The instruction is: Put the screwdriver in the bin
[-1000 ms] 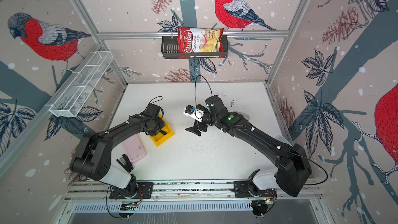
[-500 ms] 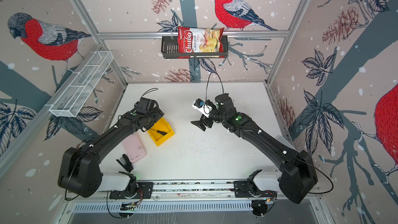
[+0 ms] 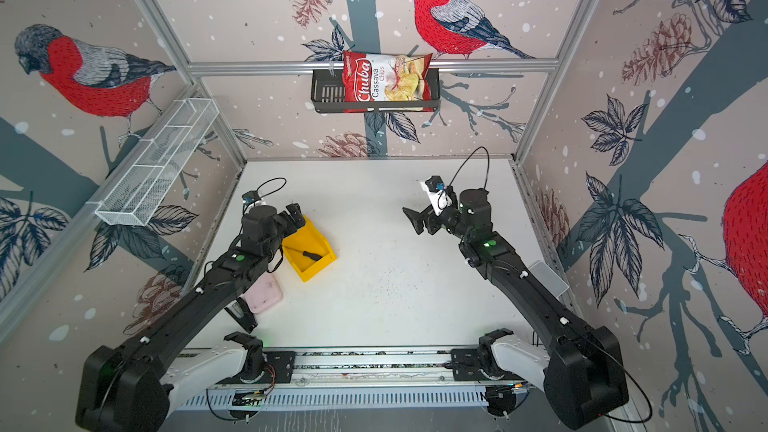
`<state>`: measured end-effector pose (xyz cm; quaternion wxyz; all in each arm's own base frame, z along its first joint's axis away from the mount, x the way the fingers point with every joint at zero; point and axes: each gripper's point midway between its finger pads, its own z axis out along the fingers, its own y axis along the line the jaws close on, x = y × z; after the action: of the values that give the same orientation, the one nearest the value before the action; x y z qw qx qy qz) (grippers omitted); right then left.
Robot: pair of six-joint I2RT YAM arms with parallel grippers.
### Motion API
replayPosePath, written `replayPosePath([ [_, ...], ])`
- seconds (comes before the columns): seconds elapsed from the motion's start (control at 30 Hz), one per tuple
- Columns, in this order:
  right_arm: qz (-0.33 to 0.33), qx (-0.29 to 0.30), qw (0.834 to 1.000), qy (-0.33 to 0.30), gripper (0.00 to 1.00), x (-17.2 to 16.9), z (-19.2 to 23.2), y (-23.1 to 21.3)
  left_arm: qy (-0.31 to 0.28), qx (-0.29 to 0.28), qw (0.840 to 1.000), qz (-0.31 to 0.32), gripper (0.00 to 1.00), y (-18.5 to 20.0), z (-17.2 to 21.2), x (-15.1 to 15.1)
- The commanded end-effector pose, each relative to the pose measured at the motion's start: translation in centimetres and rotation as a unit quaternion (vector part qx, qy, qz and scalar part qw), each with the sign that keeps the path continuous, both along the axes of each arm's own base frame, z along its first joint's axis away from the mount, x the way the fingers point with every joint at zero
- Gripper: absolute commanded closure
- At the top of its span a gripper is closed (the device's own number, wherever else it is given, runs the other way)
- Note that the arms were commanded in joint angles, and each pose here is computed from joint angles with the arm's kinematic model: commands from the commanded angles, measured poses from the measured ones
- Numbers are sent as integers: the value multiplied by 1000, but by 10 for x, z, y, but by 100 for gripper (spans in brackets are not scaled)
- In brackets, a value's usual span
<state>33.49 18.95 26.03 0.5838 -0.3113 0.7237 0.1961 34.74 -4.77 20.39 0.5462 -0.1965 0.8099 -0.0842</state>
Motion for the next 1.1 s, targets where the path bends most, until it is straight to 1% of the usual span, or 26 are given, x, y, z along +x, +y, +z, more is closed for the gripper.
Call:
replayPosePath([
  [0.0, -102, 45, 994, -14, 0, 20, 10, -36, -108, 76, 991, 1, 2, 11, 39, 3],
  [0.07, -159, 63, 985, -11, 0, 25, 0, -63, -130, 97, 987, 0, 2, 15, 40, -2],
  [0.1, -181, 68, 981, -12, 0, 27, -5, -75, -130, 108, 986, -5, 2, 16, 37, -3],
  [0.2, -265, 79, 961, -24, 0, 30, -20, -119, -132, 144, 981, -8, 2, 21, 24, -8],
  [0.23, -299, 85, 950, -25, 0, 30, -28, -136, -135, 159, 978, -11, 2, 22, 19, -10],
  [0.3, -375, 93, 922, -20, 0, 27, -44, -170, -140, 178, 974, -19, 2, 23, 8, -15],
  [0.33, -402, 92, 911, -17, 0, 24, -53, -182, -141, 186, 972, -23, 2, 23, 1, -18],
  [0.4, -434, 93, 896, -20, 0, 17, -68, -197, -146, 198, 969, -24, 2, 26, -8, -22],
  [0.43, -442, 93, 892, -21, 0, 13, -76, -202, -149, 205, 967, -26, 2, 27, -12, -25],
  [0.53, -455, 104, 884, -20, 0, 8, -93, -209, -155, 220, 963, -24, 1, 31, -23, -28],
  [0.63, -470, 116, 874, -30, 0, 4, -99, -215, -162, 227, 960, -17, 2, 34, -27, -29],
  [0.77, -489, 104, 865, -37, 0, 5, -107, -223, -170, 232, 957, -19, 2, 33, -34, -28],
  [0.87, -488, 90, 867, -45, 0, 8, -111, -223, -162, 248, 955, -20, 1, 34, -43, -26],
  [0.93, -477, 89, 872, -59, 0, 12, -104, -220, -167, 250, 954, -14, 1, 38, -43, -22],
  [0.97, -476, 85, 874, -52, 0, 14, -110, -219, -172, 249, 953, -15, 1, 39, -41, -18],
  [1.07, -463, 80, 881, -55, 0, 21, -110, -215, -171, 253, 952, -19, 1, 41, -42, -5],
])
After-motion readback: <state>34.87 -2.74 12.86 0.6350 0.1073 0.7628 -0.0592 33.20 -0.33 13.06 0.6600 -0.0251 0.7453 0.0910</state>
